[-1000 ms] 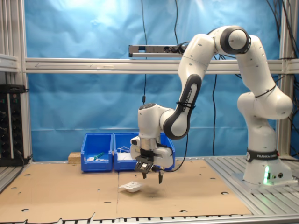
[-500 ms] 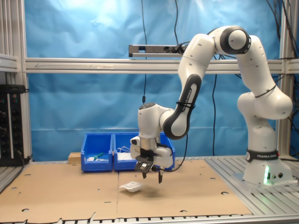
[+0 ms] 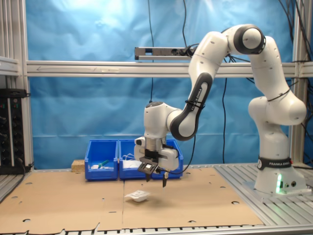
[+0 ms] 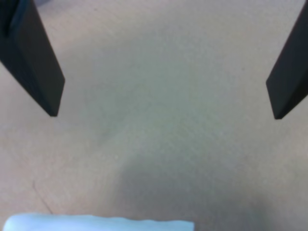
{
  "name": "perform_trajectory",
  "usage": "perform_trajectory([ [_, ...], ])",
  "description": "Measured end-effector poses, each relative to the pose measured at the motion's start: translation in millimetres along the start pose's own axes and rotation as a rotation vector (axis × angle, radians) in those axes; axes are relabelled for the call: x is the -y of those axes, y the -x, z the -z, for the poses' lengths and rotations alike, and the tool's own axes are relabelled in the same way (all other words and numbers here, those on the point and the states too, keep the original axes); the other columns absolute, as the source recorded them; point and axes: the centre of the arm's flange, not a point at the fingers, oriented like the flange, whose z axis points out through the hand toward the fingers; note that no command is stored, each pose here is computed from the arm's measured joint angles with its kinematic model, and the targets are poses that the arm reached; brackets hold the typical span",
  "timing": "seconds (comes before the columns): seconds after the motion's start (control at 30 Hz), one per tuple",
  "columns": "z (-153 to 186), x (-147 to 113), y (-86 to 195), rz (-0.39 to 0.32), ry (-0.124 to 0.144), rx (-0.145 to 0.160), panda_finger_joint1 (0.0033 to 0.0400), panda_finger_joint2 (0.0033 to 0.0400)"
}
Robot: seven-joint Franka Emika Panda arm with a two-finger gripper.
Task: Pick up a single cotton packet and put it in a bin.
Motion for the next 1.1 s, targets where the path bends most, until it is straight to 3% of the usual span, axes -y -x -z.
perform_trajectory([
  [0.5, 38, 18, -2, 0.043, -0.012, -0.027, 0.0400, 0.0400],
  [1.1, 109, 24, -22, 0.060, -0.038, -0.144, 0.0400, 0.0400],
])
